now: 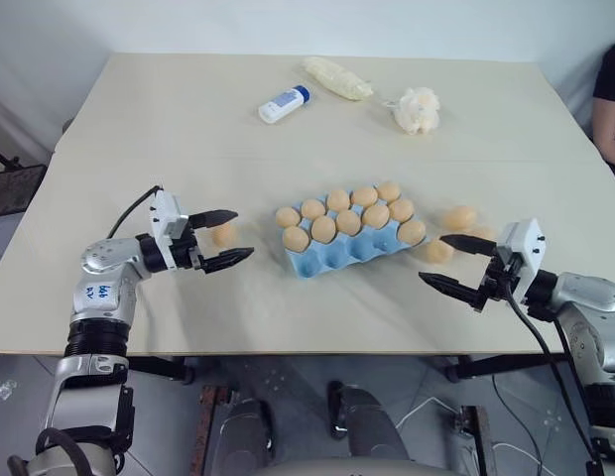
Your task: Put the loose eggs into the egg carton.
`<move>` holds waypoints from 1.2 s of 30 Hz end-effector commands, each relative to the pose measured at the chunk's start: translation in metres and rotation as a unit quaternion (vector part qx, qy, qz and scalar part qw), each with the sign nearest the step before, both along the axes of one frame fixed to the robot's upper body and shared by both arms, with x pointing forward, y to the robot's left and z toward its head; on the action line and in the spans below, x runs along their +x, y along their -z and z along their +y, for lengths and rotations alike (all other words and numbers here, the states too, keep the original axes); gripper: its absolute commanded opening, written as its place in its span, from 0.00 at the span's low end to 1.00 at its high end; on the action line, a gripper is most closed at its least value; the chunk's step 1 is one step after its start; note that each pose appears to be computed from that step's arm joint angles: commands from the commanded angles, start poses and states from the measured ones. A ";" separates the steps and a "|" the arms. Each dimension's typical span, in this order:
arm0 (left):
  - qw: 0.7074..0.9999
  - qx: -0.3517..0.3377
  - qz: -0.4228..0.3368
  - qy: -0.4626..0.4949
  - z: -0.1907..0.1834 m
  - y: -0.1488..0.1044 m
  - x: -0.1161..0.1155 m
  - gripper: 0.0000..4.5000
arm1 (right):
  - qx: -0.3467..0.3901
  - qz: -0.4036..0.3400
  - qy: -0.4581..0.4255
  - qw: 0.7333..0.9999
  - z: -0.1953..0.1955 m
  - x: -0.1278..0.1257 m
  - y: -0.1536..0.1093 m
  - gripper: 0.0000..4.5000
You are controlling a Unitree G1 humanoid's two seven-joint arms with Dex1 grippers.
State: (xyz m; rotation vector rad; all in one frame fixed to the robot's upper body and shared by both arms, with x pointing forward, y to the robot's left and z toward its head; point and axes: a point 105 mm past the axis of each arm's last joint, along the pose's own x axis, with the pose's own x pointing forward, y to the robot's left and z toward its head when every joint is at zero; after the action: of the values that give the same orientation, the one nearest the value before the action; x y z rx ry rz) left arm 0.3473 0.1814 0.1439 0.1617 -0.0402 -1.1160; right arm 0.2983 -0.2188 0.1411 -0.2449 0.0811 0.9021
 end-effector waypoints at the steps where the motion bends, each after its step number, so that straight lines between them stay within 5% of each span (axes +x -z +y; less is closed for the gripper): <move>1: 0.999 -0.003 -0.034 0.002 -0.002 -0.015 0.004 0.99 | -0.004 -0.027 -0.005 1.000 0.001 0.001 -0.012 1.00; 13: 1.000 0.009 -0.022 0.003 -0.009 -0.017 0.009 0.99 | -0.008 -0.067 0.058 0.996 -0.012 -0.004 -0.031 1.00; 28: 0.993 -0.008 -0.020 0.119 -0.029 -0.016 0.002 0.99 | -0.006 -0.018 0.229 0.973 -0.013 -0.068 -0.020 1.00; 36: 0.991 -0.020 -0.024 0.132 -0.027 -0.018 -0.002 0.99 | 0.030 -0.021 0.272 0.962 -0.014 -0.049 -0.013 1.00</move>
State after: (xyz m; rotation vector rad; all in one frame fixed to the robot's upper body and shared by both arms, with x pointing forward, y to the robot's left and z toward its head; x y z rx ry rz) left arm 0.3452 0.1527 0.1462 0.1391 -0.0543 -1.3726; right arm 0.2445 -0.2333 0.1526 -0.1732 0.0917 0.3684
